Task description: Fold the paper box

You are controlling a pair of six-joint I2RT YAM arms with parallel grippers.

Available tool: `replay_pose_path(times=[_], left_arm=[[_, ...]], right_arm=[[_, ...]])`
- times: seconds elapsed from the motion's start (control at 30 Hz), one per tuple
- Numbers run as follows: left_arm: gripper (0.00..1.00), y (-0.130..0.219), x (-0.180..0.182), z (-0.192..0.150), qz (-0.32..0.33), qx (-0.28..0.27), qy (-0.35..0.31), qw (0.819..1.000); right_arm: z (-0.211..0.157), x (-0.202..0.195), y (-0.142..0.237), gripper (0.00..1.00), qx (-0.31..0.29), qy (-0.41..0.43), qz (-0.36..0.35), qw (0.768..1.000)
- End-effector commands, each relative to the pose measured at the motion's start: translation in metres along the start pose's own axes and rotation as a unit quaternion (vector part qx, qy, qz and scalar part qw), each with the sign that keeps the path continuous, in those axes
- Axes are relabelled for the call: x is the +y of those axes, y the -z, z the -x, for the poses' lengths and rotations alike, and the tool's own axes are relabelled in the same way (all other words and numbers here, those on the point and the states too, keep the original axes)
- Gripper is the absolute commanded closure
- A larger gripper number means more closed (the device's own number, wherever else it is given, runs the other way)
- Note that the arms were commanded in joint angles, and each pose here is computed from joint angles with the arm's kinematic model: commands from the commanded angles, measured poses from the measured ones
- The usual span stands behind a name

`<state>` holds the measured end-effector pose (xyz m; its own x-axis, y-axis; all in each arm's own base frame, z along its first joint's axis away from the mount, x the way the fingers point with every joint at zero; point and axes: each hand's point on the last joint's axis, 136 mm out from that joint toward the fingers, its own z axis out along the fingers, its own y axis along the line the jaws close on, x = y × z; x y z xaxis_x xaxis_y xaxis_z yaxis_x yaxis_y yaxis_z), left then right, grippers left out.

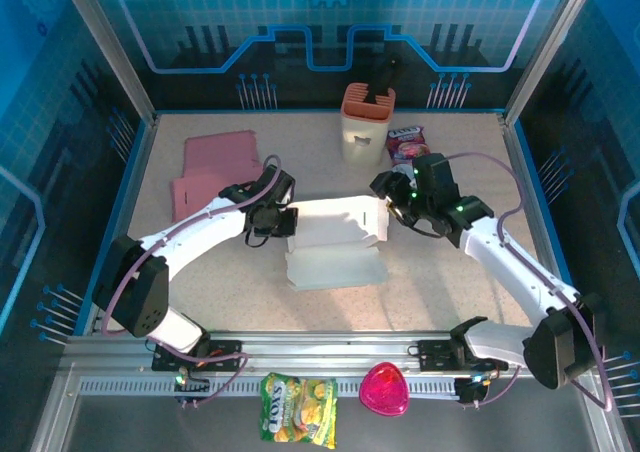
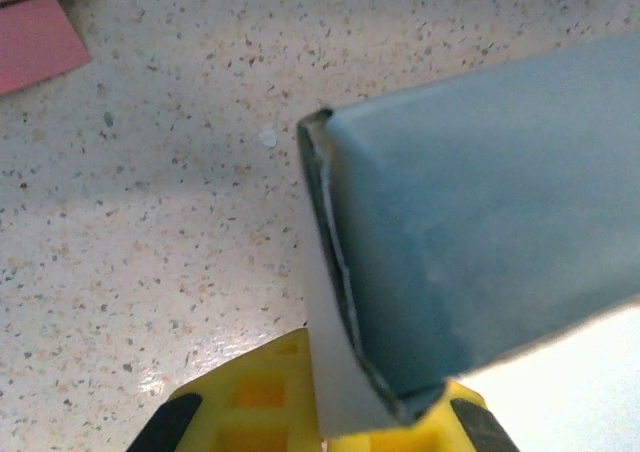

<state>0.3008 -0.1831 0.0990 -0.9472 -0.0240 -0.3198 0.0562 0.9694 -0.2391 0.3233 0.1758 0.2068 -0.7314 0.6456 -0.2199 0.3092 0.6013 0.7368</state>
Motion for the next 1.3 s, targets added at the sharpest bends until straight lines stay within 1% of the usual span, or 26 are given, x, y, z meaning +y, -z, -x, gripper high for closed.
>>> replay_pose_path(times=[0.0,0.2,0.33,0.4,0.53,0.7,0.77,0.9,1.0,1.13,1.27], left_arm=[[1.00,0.004,-0.003,-0.002,-0.005,0.018,0.007,1.000],[1.00,0.005,-0.004,0.001,-0.007,0.009,0.004,1.000],[1.00,0.006,-0.004,0.003,-0.009,0.003,0.003,1.000],[1.00,0.006,-0.004,0.004,-0.009,0.001,0.004,1.000],[1.00,0.005,-0.005,0.005,-0.011,-0.001,0.005,1.000],[1.00,0.006,-0.008,0.009,-0.015,-0.009,0.007,1.000],[1.00,0.006,-0.008,0.009,-0.017,-0.010,0.006,1.000],[1.00,0.005,-0.009,0.010,-0.020,-0.010,0.005,1.000],[1.00,0.005,-0.010,0.010,-0.021,-0.012,0.006,1.000],[1.00,0.008,-0.013,0.014,-0.030,-0.024,0.005,0.999],[1.00,0.010,-0.016,0.018,-0.042,-0.040,0.000,0.998]], right_arm=[[0.006,0.006,-0.004,0.35,0.013,0.045,-0.009,0.999],[0.013,0.015,-0.035,0.37,0.036,0.065,-0.023,0.997],[0.024,0.011,-0.047,0.37,0.025,0.084,-0.042,0.995],[0.028,0.011,-0.052,0.36,0.031,0.092,-0.047,0.994],[0.015,0.007,-0.064,0.37,0.075,0.087,-0.048,0.992],[-0.001,-0.008,-0.070,0.37,0.097,0.074,-0.061,0.991],[-0.004,-0.007,-0.071,0.37,0.103,0.073,-0.056,0.990],[-0.011,0.009,-0.071,0.37,0.122,0.076,-0.028,0.989],[-0.020,0.014,-0.072,0.37,0.137,0.073,-0.022,0.988],[-0.028,0.018,-0.076,0.37,0.153,0.056,-0.008,0.987],[-0.030,0.033,-0.076,0.36,0.164,0.053,0.020,0.985]])
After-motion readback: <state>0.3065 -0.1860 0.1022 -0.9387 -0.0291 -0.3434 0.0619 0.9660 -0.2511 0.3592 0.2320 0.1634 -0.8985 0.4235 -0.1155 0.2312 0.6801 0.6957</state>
